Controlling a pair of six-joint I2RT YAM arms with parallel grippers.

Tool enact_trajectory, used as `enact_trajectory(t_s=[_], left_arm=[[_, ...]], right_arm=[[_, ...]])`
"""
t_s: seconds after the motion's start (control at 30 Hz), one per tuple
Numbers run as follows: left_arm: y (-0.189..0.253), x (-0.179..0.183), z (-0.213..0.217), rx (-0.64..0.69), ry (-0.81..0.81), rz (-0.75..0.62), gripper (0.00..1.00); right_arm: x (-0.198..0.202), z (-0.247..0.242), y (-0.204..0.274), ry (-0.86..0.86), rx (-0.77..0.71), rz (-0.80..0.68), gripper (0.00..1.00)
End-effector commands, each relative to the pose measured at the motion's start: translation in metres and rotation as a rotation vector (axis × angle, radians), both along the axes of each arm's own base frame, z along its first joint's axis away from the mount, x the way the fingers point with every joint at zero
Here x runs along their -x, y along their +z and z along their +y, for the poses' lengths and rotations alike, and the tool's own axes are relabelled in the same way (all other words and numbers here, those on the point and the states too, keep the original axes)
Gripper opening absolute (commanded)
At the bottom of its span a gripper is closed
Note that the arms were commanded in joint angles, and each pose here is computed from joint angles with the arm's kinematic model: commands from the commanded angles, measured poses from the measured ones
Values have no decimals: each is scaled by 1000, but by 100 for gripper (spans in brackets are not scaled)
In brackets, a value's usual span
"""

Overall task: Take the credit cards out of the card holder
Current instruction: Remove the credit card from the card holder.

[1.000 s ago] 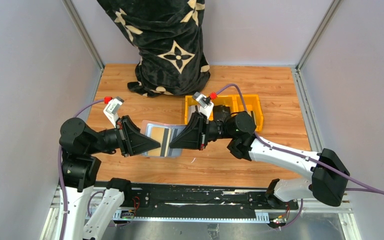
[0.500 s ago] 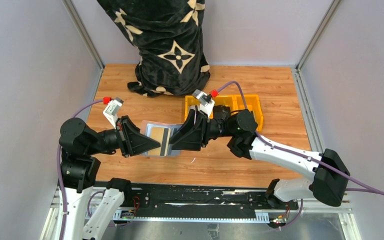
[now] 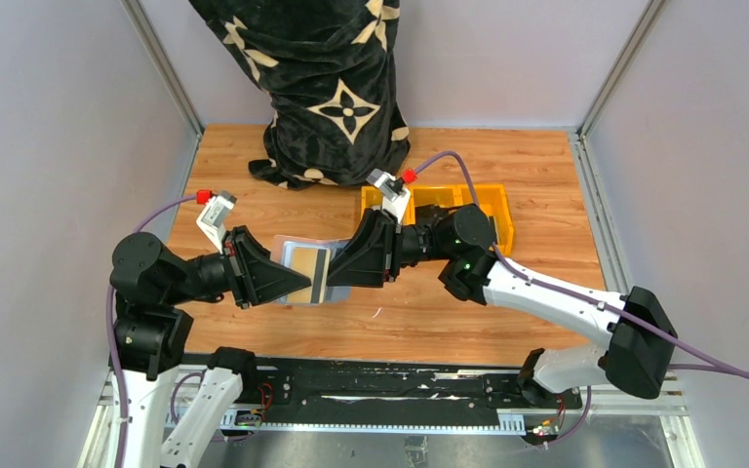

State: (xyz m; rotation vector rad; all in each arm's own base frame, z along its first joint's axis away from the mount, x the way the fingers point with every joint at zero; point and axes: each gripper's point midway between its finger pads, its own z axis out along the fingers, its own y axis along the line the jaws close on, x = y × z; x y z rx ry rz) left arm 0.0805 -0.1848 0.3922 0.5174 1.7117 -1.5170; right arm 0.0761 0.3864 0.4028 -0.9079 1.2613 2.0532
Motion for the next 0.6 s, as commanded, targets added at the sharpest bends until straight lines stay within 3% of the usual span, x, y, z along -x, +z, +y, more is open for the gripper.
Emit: enact_trajectory(t_s=[0.0, 0.23, 0.57], left_arm=[[10, 13, 0, 5, -31, -58, 13], [8, 15, 1, -1, -38, -68, 25], [12, 18, -1, 17, -64, -58, 24]], right_arm=[[0, 8, 16, 16, -38, -23, 30], [-11, 22, 5, -12, 35, 10, 0], [-8, 8, -1, -31, 29, -6, 0]])
